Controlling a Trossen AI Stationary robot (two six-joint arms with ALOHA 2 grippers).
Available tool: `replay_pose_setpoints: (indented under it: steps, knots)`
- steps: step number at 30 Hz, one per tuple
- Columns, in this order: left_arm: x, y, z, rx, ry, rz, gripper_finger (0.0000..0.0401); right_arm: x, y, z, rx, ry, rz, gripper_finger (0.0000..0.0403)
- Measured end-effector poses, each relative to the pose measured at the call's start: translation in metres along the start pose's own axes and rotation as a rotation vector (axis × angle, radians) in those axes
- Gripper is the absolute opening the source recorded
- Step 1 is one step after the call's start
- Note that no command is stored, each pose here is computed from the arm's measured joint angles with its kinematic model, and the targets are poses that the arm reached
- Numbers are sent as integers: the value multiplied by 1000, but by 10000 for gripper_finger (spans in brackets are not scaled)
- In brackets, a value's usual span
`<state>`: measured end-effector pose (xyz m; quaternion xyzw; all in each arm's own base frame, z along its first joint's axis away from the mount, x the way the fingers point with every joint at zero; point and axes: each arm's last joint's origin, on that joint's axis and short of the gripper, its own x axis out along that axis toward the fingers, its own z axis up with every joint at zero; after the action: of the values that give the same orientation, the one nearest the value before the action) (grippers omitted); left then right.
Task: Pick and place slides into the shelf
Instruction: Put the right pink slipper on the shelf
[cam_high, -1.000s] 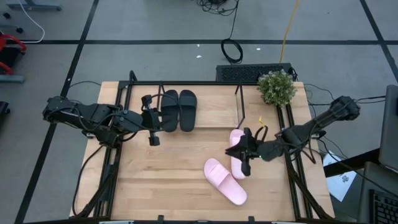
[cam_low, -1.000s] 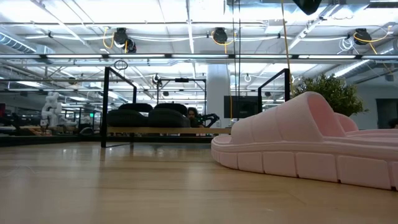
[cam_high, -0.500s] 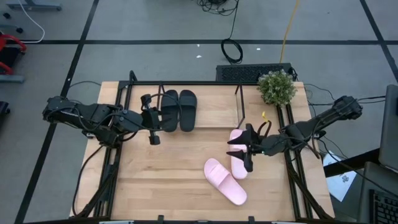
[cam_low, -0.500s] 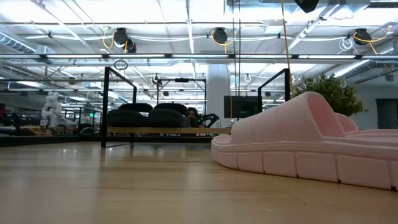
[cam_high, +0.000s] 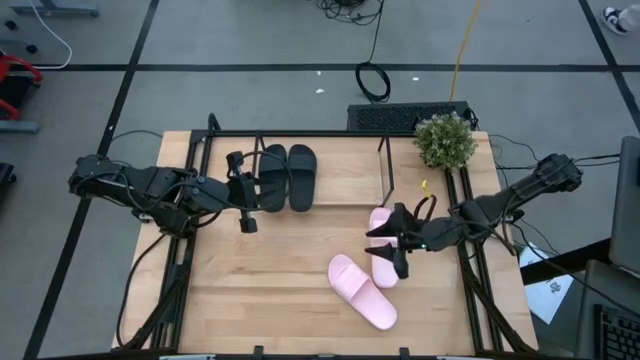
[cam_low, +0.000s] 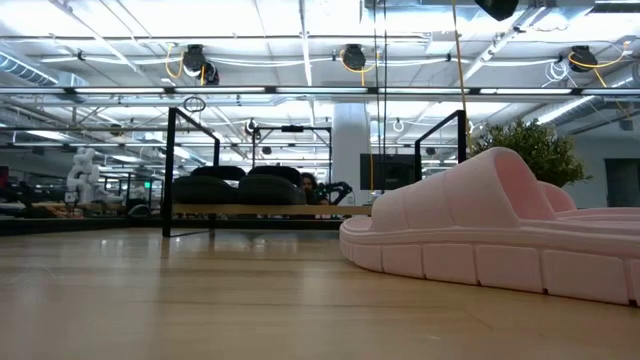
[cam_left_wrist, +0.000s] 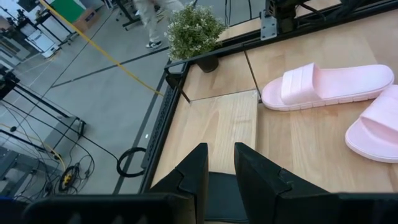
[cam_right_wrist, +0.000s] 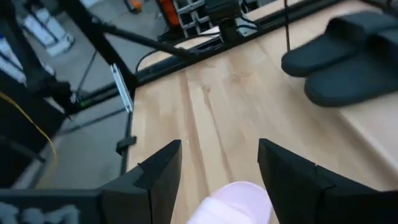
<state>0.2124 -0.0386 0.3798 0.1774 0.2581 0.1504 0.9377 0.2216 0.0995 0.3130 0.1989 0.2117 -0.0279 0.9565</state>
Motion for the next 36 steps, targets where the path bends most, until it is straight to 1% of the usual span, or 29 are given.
replay_pose_setpoints:
  steps: [2, 4, 12, 14, 18, 23, 25, 28, 36]
  knots:
    - [0, 0, 0, 0, 0, 0, 86, -2, 3, 1, -61, -2, 2, 203]
    - [0, 0, 0, -3, 0, 0, 86, -5, 4, 3, -111, 14, -21, 203]
    - [0, 0, 0, -4, 4, -1, 86, -14, 8, -1, -172, 234, -174, 203]
    - [0, 0, -1, 2, 13, -1, 86, -10, 11, -1, -175, 274, -205, 203]
    - [0, 1, -3, 12, 28, 27, 86, 2, 15, -10, -211, 383, -280, 203]
    - [0, 1, -3, 18, 34, 47, 86, 17, 10, -32, -227, 560, -410, 203]
    - [0, 1, -4, 21, 36, 47, 86, 22, 7, -39, -235, 608, -469, 203]
    - [0, 1, -4, 36, 37, 47, 86, 27, 5, -46, -262, 653, -520, 203]
    - [0, 1, -4, 43, 37, 47, 86, 38, 3, -56, -300, 698, -558, 203]
